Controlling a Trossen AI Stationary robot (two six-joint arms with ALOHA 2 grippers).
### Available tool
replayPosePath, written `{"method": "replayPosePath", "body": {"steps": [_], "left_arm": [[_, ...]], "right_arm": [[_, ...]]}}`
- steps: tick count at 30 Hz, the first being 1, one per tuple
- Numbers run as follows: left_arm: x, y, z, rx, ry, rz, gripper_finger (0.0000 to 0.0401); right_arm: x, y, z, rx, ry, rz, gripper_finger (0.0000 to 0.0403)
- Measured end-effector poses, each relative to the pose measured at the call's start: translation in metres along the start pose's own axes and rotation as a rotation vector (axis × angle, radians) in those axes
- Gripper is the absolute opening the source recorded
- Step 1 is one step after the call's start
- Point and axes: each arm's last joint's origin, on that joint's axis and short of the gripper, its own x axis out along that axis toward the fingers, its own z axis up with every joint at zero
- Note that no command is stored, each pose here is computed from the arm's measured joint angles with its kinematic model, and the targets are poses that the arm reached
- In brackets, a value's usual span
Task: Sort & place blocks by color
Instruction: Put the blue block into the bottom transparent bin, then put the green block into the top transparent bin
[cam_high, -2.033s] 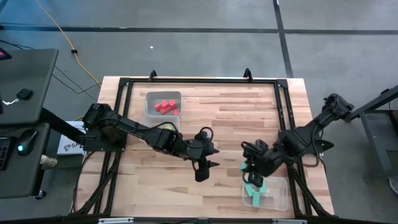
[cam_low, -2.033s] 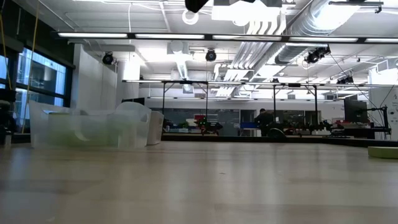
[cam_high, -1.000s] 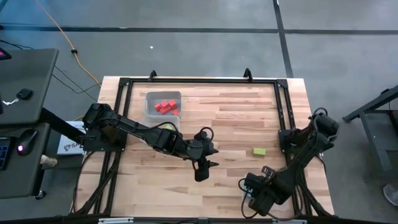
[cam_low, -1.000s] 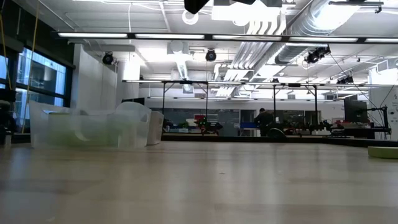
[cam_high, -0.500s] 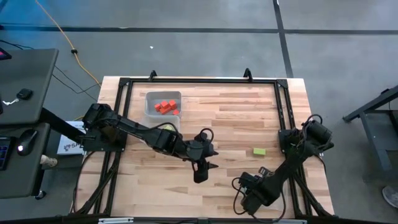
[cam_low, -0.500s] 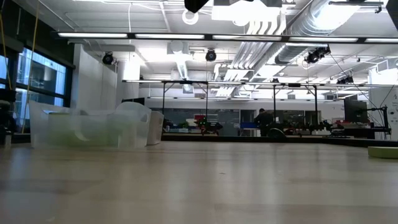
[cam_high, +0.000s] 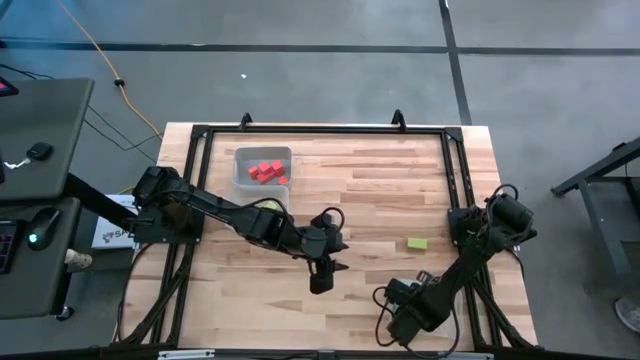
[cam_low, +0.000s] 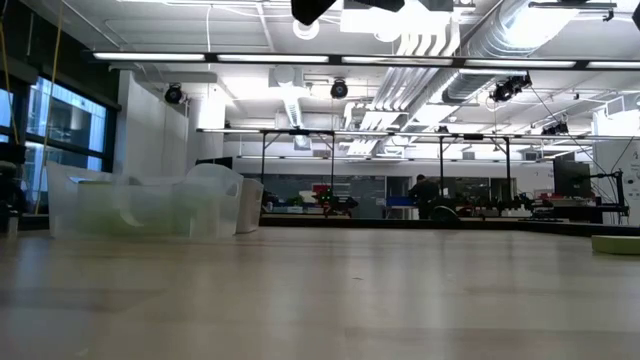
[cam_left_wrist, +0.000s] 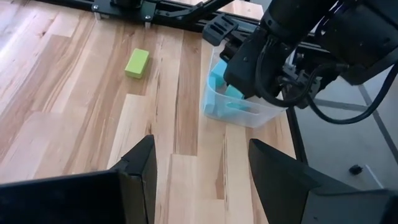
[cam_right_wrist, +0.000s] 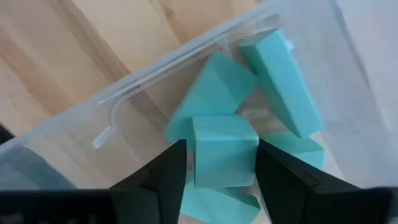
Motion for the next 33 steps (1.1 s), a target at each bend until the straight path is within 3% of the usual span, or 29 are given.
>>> {"method": "replayPosePath", "body": {"steps": [6,16,23,33], "left_arm": [[0.0,0.001,-0.003,0.031,0.03,0.012,0.0174],[0.0,0.003,-0.008,0.068,0.083,0.03,0.0174],[-0.025,0.007,-0.004,0.127,0.11,0.054,0.0174],[-0.082,0.016,0.001,0.175,0.145,0.119,0.0174]], "right_arm": [[-0.002,0.004,0.0,-0.001,0.025,0.035,0.0197],[-0.027,0.008,0.001,0.002,0.022,0.009,0.0201],[-0.049,0.006,0.013,0.031,-0.052,-0.034,0.0201],[-0.066,-0.009,0.046,0.081,-0.106,-0.095,0.0202]]}}
